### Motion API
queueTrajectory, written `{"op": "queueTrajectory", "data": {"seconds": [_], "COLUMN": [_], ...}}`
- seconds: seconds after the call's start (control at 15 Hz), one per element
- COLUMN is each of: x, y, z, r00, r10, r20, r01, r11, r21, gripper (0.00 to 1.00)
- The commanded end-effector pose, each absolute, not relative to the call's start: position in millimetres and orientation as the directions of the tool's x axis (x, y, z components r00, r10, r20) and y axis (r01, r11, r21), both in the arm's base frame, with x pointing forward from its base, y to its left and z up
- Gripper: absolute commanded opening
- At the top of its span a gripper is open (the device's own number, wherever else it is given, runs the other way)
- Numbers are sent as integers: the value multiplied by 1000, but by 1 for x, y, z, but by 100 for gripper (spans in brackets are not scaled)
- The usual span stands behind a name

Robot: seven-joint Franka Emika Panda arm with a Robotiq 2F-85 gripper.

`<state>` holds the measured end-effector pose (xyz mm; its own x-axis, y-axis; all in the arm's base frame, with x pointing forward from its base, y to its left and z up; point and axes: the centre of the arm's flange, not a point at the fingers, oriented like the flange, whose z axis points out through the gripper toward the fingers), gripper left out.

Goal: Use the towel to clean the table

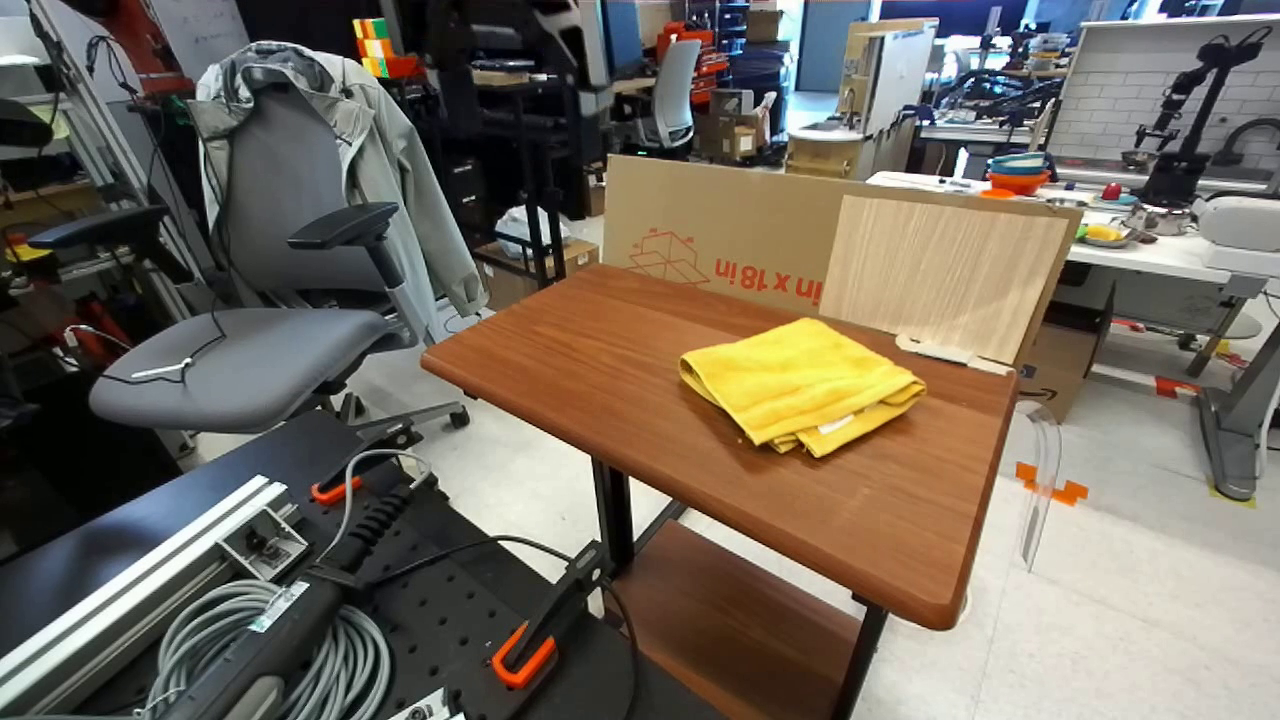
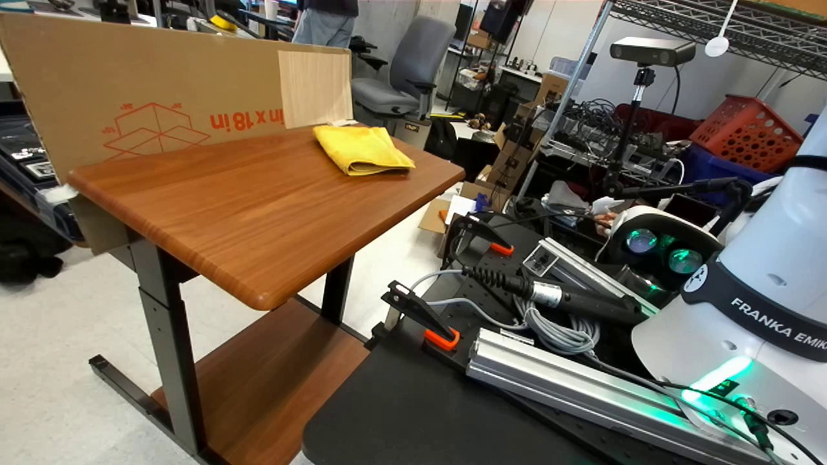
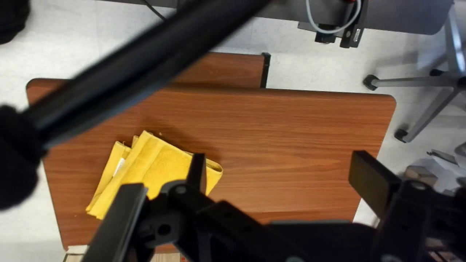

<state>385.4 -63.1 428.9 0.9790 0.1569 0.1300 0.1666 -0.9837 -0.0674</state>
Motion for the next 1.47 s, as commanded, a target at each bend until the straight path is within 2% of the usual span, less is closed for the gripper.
{"op": "queueTrajectory", "data": {"seconds": [0.0,0.07,0.13,0.47,0.8,1.4], "x": [462,472,421,430,485,622], "y": [-106,-114,-98,-99,-99,-122], "z": [407,401,407,400,365,246], "r00": [997,999,995,997,1000,957], "r10": [51,-22,51,55,-31,-281], "r20": [49,43,80,60,-1,73], "r01": [61,-14,63,64,-31,-281], "r11": [-975,-984,-986,-987,-993,-960], "r21": [-213,-177,-156,-147,-111,-19], "gripper": [100,100,100,100,100,100]}}
